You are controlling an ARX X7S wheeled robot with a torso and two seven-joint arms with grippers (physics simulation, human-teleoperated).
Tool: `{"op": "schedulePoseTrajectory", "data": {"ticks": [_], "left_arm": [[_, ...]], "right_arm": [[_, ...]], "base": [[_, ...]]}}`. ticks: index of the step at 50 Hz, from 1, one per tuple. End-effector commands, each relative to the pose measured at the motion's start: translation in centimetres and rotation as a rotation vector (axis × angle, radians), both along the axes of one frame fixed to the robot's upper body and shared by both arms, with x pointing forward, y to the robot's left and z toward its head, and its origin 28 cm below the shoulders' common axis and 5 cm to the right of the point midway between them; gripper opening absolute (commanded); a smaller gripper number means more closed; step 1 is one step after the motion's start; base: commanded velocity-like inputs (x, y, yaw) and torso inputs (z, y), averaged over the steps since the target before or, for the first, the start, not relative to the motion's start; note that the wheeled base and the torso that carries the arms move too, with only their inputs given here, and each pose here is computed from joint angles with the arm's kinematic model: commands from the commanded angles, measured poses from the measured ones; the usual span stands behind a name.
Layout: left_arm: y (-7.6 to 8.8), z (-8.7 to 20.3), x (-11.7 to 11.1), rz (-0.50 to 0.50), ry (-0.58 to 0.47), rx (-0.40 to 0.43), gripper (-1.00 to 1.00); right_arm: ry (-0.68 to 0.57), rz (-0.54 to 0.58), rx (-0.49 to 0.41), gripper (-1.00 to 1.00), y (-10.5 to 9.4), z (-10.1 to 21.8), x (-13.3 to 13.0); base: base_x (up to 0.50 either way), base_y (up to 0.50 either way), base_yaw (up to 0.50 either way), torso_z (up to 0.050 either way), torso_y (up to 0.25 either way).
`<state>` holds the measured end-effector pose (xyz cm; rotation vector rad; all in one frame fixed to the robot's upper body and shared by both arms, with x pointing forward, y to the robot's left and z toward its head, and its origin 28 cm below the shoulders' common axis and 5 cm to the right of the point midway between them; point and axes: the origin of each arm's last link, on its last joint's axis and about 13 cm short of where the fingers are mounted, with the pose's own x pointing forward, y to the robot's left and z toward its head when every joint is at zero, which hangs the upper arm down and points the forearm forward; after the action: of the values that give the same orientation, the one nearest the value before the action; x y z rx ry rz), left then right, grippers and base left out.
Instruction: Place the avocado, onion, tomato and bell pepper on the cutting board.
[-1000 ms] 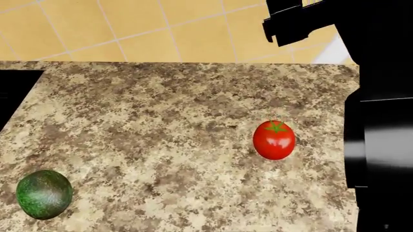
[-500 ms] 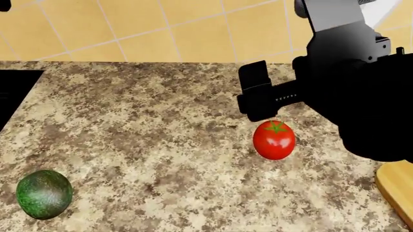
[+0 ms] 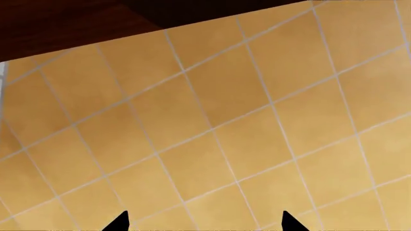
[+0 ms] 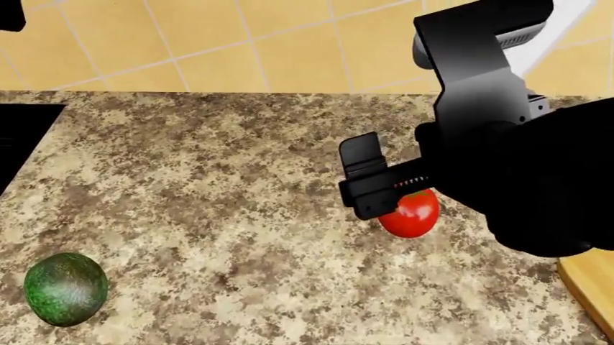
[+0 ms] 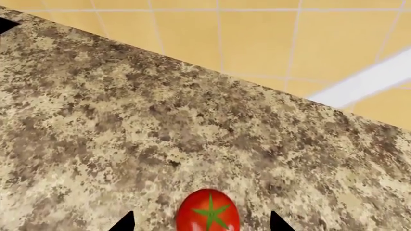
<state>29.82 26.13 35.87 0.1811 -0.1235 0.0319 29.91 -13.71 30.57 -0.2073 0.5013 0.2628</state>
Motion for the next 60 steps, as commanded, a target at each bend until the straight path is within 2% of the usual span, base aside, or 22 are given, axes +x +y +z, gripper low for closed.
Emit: {"op": "schedulePoseTrajectory", "data": {"ticks": [1, 36, 60], "left_arm": [[-0.1, -0.2, 0.1, -0.028, -0.005, -0.016, 1.00], [-0.3, -0.4, 0.3, -0.032, 0.008, -0.019, 1.00], [0.0, -0.1, 0.1, -0.026, -0.003, -0.016, 1.00]], "right_arm": [[0.018, 0.025, -0.008, 1.00, 0.7, -1.5, 1.3], [0.088, -0.026, 0.029, 1.00, 0.5, -6.2, 5.1], [0.160, -0.021, 0.045, 1.00, 0.2, -8.2, 4.8]], "base": [[0.00, 0.00, 0.00, 0.000, 0.000], [0.00, 0.00, 0.00, 0.000, 0.000], [0.00, 0.00, 0.00, 0.000, 0.000]]}}
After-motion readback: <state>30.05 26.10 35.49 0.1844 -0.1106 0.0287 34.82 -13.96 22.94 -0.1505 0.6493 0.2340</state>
